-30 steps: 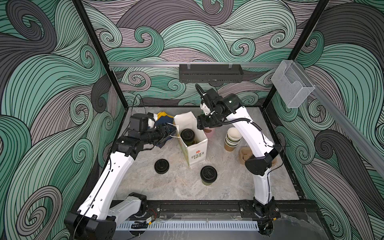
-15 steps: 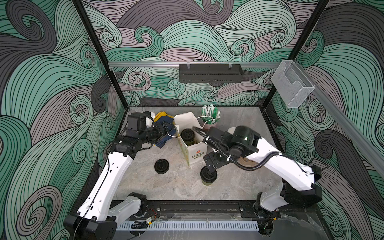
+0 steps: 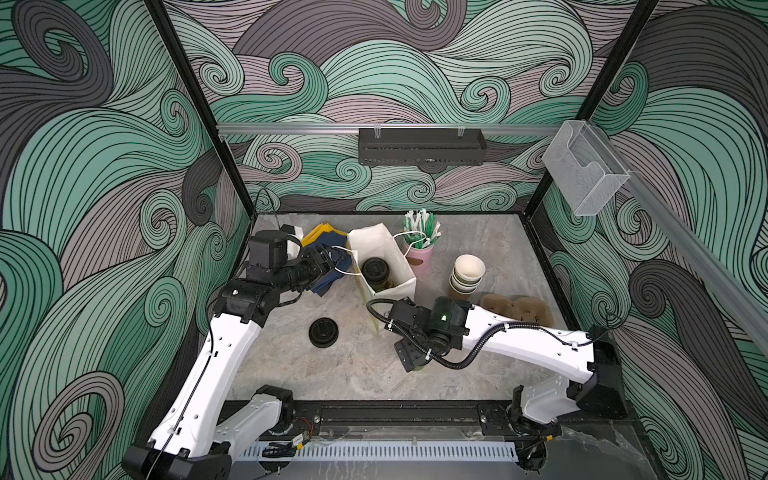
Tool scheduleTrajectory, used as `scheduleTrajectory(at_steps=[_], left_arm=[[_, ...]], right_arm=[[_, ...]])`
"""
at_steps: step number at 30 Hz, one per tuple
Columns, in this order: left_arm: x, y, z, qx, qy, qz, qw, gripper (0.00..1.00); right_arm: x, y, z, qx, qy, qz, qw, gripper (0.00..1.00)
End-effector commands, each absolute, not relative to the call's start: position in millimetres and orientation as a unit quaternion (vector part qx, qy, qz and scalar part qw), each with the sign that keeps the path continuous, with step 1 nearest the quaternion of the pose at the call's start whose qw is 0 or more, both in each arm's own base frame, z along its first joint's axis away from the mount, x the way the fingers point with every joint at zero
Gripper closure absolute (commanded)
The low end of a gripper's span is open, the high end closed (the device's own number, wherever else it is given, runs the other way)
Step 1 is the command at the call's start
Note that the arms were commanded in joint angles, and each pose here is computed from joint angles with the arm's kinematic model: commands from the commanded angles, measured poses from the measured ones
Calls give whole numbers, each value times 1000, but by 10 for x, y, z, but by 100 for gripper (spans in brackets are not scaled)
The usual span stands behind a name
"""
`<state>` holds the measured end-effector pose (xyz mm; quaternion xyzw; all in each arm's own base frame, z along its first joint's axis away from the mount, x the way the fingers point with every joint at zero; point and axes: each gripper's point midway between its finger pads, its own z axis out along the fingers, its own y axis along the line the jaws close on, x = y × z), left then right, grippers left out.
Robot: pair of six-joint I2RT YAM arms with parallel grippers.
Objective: Pack the takeout coffee
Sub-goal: 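Move the right gripper down to the green cup on the table and grasp it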
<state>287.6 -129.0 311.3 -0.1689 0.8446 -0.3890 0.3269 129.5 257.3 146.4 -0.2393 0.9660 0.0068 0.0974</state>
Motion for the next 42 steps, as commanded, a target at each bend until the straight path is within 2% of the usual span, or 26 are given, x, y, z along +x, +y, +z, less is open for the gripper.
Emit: scheduleTrajectory(at_steps=[1,8,19,33,42], left_arm=[[2857,-1200,3113,-181,841,-378,341,24],[2845,-1180,3101,-190,838,-379,344,24],[2853,-1178,3109,-195,836,-381,344,24],[2867,-1181,3079,-199,836,-381,340,24],[2875,-1169,3058,-203,838,-377,338,24]], right_arm=[[1382,2548,1491,-206,971,26,121,10],[1409,2554,1416,-196,973,43,115,20],[1417,2574,1302,-201,974,40,97,26],[1442,2531,1196,-200,976,21,83,22],[1428,2530,1126,-201,977,16,71,25]])
